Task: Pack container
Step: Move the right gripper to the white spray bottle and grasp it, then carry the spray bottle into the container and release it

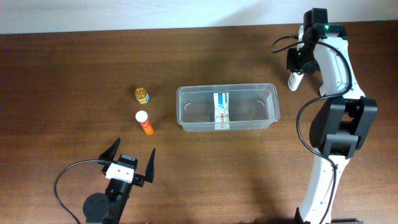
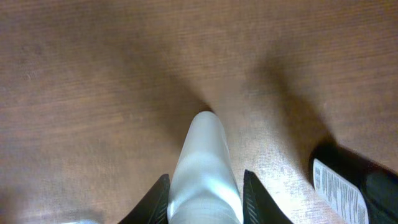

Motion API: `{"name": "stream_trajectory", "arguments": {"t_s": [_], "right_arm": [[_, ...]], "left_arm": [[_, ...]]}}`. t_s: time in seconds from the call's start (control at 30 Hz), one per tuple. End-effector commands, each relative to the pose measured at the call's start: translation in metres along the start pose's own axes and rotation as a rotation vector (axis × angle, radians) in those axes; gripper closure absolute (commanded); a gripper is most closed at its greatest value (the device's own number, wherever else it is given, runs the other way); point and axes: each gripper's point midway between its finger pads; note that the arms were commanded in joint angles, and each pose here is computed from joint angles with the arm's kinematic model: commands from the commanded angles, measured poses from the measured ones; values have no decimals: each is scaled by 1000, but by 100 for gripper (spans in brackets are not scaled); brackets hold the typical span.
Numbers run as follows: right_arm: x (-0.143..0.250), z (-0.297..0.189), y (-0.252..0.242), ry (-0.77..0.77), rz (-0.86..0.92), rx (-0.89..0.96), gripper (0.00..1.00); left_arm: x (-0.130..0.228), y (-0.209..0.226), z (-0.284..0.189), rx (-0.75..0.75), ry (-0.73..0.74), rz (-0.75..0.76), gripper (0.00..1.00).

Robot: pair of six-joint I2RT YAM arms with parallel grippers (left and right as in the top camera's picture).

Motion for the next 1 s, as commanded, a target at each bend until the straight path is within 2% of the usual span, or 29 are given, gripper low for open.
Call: {"name": "stream_trajectory", "arguments": {"t_s": [0.0,0.27,0.43,0.8,0.97], "right_arm": [[-3,-7,-4,3,11,5,79],[-10,-85,4,-50,28,-66,78],[7,-148,17,-50,56,-153,77],[16,-209,62,-146,-13,-213,77],[39,-225,93,-126,-89,-224,77]], "left_arm": [[2,2,0,-12,8,11,1],[2,2,0,-12,9,10,1],[2,2,0,-12,8,10,1],[2,2,0,-12,8,10,0],[2,2,0,-12,8,10,1]]}}
Point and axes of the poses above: each gripper's point midway between its finger pads, its own z axis out along the fingers, its own y axis along the line the jaws close on, x = y × z, and after that the axes turned 4 degrees about -z, right-handed
